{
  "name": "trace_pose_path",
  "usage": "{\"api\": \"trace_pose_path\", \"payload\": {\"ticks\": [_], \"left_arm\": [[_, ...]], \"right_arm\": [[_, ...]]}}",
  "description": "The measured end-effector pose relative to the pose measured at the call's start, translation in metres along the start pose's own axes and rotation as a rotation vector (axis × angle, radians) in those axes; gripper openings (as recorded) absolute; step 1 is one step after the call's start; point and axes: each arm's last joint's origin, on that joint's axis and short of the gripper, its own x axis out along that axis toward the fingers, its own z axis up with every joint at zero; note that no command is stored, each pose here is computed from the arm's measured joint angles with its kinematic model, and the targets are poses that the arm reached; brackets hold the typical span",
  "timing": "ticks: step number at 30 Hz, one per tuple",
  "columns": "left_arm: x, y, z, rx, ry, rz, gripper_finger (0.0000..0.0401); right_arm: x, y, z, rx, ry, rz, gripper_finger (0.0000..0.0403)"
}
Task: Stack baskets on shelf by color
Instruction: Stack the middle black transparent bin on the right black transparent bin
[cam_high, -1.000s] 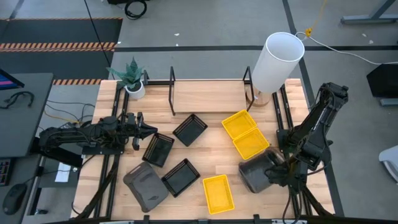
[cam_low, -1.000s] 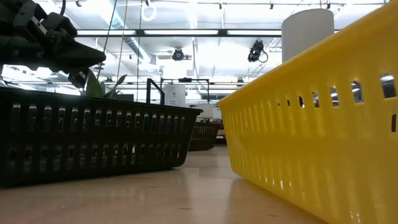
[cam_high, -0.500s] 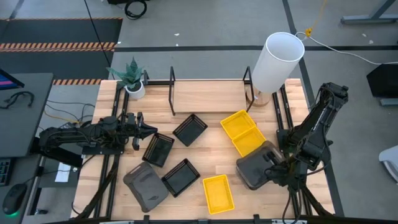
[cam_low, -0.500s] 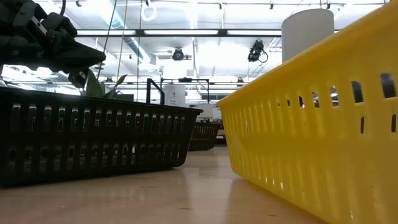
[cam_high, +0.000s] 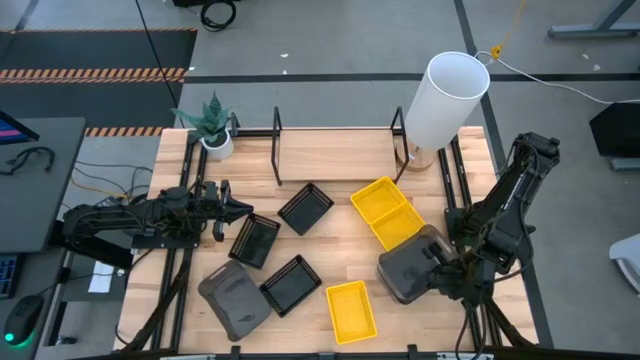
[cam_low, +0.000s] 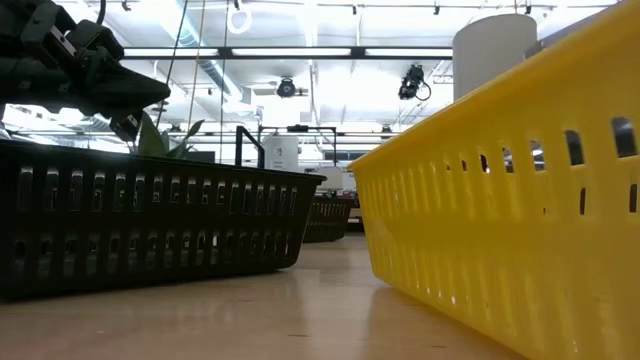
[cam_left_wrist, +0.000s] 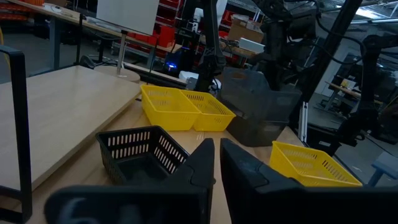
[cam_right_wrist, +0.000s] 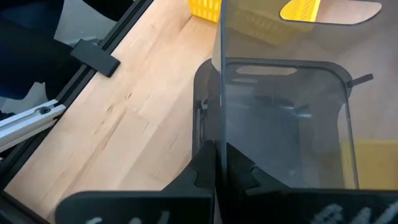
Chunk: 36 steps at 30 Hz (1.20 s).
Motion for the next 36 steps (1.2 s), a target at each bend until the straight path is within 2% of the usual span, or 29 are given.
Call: {"api": "trace_pose_path", "payload": {"ticks": [8,13,22,27,36], "left_arm": [[0.0,0.0,0.0,0.0,0.0,0.0,0.0036],[0.0,0.0,0.0,0.0,0.0,0.0,0.0037],[0.0,0.0,0.0,0.0,0.0,0.0,0.0028],[0.0,0.0,0.0,0.0,0.0,0.0,0.0035],[0.0,0.0,0.0,0.0,0.001,0.0,0.0035]], "right_arm": [[0.0,0.002,-0.001,-0.034,-0.008,-0.02,0.0006],[0.01,0.004,-0.005,-0.04,0.036,-0.025,0.0011],[0.024,0.009,-0.01,0.026,0.118,0.03,0.0019],[0.025,0.009,-0.008,0.03,0.105,0.04,0.0046],[0.02,0.007,-0.001,0.062,0.093,0.055,0.0132]]}}
